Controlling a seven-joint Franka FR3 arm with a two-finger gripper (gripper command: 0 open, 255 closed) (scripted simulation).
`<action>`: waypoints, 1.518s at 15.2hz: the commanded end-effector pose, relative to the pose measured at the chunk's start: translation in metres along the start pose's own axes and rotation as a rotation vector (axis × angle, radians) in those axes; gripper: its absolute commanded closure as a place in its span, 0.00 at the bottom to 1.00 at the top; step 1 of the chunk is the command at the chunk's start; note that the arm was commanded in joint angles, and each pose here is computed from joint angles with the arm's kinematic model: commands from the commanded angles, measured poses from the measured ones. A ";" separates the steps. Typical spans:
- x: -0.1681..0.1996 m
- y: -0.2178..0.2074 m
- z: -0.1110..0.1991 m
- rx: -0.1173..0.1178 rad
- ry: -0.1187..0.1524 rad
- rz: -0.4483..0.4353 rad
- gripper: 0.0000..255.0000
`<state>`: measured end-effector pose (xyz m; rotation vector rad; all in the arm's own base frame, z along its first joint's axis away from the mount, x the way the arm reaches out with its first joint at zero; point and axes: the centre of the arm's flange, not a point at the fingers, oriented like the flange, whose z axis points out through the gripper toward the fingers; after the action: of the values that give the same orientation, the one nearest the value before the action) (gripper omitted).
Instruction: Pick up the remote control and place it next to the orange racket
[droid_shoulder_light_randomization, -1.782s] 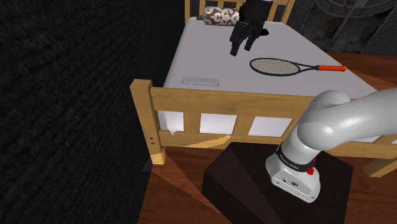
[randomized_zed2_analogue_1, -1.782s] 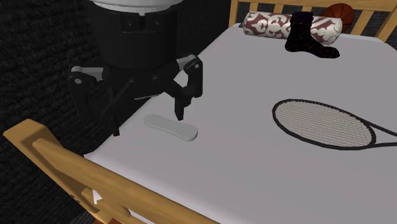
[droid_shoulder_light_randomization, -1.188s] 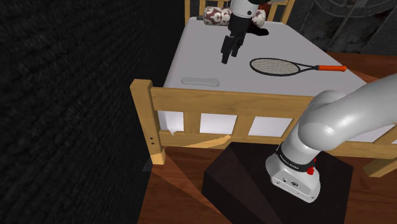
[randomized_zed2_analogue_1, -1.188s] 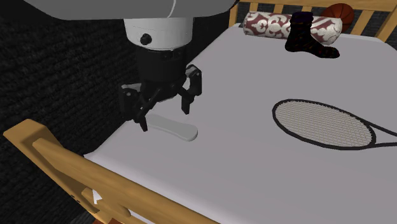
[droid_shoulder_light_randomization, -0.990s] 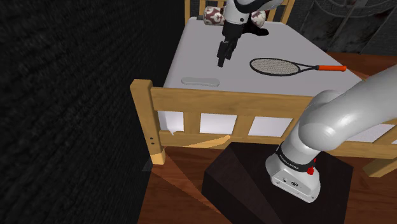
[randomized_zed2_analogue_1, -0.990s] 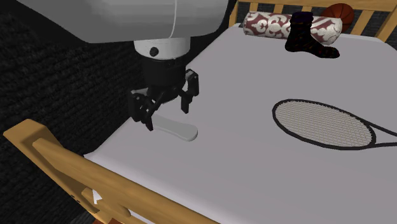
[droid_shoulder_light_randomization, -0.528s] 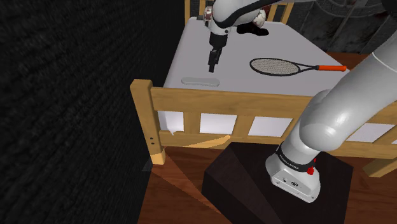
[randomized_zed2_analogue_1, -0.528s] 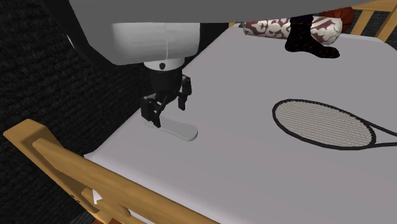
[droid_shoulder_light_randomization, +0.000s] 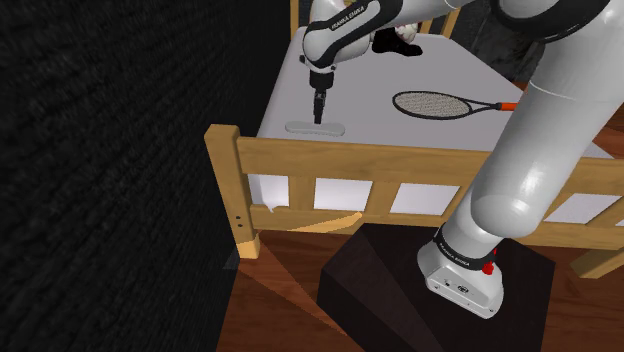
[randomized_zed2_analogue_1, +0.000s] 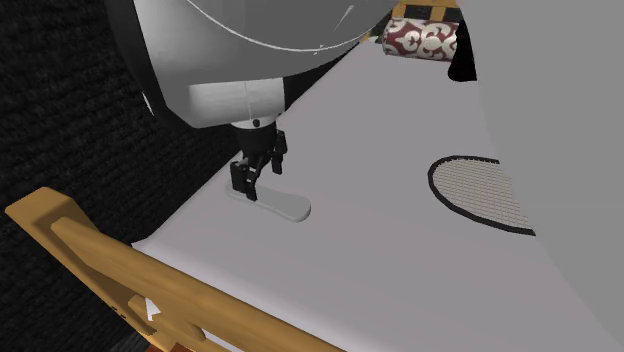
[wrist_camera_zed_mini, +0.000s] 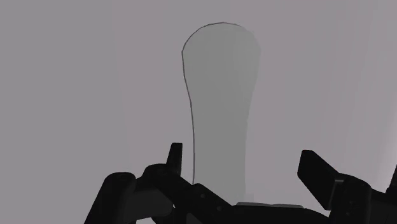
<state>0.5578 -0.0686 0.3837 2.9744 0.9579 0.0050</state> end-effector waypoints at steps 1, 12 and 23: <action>0.011 0.008 0.013 -0.003 -0.008 -0.040 0.00; 0.011 0.008 0.053 -0.003 -0.008 -0.040 0.00; 0.011 0.008 0.053 -0.003 -0.008 -0.040 1.00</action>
<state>0.5720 -0.0697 0.3303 2.9497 1.0158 -0.0064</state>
